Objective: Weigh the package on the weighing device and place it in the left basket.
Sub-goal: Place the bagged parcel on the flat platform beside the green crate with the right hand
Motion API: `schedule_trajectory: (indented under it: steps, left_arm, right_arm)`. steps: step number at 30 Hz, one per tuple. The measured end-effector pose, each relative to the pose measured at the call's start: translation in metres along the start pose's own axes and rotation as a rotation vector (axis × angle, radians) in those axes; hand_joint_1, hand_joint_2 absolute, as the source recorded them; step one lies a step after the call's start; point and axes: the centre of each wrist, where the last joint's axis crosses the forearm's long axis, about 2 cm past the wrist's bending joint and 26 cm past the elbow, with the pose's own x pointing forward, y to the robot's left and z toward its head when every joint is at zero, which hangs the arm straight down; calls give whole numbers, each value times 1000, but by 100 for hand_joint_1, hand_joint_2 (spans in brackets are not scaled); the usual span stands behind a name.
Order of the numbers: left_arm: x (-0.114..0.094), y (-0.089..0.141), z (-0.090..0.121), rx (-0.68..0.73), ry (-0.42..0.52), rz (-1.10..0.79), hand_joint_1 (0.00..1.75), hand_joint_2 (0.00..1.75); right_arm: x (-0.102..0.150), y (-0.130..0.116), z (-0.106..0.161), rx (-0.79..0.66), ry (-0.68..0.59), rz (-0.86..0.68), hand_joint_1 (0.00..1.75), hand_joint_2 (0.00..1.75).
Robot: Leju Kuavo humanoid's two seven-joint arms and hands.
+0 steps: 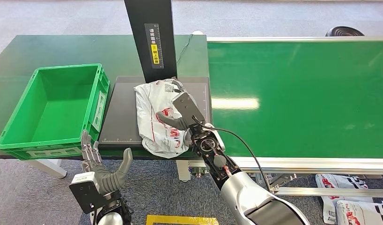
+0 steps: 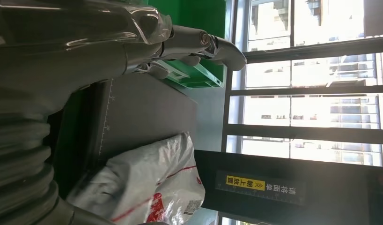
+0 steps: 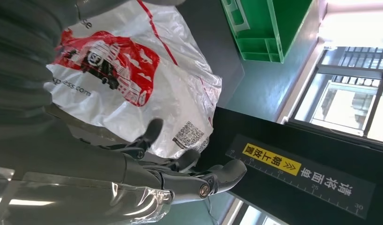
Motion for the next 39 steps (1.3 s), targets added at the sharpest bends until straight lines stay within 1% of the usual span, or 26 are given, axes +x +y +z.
schedule_trajectory:
  steps: [21,39]
  left_arm:
    - [-1,0,-1,-9,-4,-5,0,175]
    - [-1,0,-1,-9,-4,-5,0,175]
  right_arm:
    - [-15,0,14,-8,23,-7,0,175]
    - [-17,0,16,-13,24,-7,0,175]
